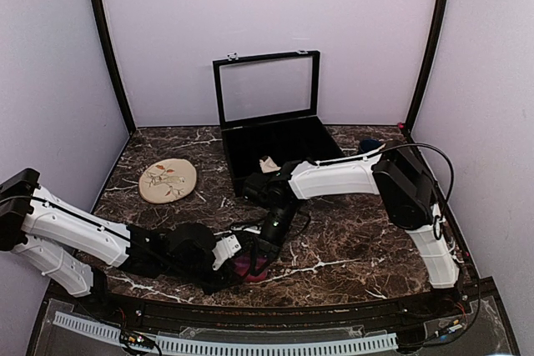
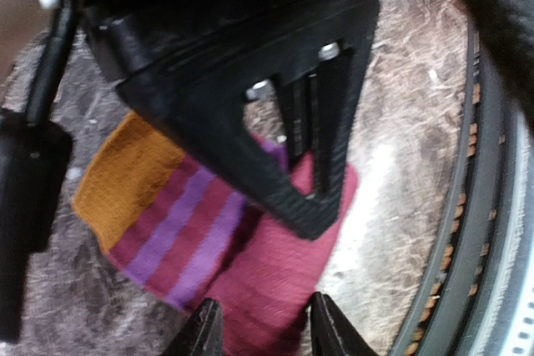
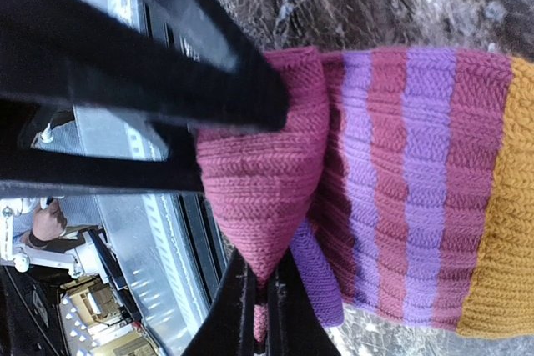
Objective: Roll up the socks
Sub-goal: Roll the sock at the center of the board.
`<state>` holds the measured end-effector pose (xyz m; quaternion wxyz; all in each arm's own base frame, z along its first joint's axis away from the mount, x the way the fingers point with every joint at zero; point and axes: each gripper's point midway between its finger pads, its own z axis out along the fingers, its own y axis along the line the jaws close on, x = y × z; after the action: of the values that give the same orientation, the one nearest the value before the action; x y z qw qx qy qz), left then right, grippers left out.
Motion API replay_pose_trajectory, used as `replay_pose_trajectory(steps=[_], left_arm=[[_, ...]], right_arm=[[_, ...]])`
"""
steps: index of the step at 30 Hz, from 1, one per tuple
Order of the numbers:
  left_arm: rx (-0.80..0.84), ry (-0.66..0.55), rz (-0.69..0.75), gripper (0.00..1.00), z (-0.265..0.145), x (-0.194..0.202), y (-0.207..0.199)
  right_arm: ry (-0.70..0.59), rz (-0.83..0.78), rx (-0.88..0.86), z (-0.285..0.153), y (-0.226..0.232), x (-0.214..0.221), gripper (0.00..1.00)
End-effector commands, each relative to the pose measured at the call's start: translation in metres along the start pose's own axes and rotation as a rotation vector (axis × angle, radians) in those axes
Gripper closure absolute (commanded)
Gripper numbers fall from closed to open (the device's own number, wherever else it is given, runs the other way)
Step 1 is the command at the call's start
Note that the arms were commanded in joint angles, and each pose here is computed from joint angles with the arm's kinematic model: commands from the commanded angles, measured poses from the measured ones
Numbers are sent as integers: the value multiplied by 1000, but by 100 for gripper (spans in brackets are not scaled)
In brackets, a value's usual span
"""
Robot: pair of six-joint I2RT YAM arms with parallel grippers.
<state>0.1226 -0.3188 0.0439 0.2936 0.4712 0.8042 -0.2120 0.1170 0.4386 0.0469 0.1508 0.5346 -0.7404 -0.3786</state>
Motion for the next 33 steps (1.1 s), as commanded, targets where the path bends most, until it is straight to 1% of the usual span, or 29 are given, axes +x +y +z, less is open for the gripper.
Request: replay_pose_trajectory(steps=[1, 4, 9, 15, 19, 25, 31, 33], left_arm=[[-112, 9, 68, 62, -5, -2, 16], [-98, 13, 92, 61, -4, -3, 14], [0, 23, 114, 62, 2, -1, -4], [100, 63, 122, 67, 8, 5, -21], [107, 86, 127, 73, 12, 7, -22], [143, 117, 133, 90, 17, 10, -29], [183, 154, 107, 99, 22, 15, -36], [185, 161, 90, 100, 22, 17, -36]], right_arm=[[15, 17, -39, 3, -1, 5, 100], [17, 18, -45, 3, -1, 7, 100], [20, 22, -53, 4, 0, 7, 100], [18, 25, -64, 4, 0, 9, 100], [22, 30, -69, 5, 0, 13, 100], [28, 46, -74, 7, 0, 22, 100], [21, 55, -56, 7, -2, 28, 100], [11, 61, -44, 6, -5, 29, 88]])
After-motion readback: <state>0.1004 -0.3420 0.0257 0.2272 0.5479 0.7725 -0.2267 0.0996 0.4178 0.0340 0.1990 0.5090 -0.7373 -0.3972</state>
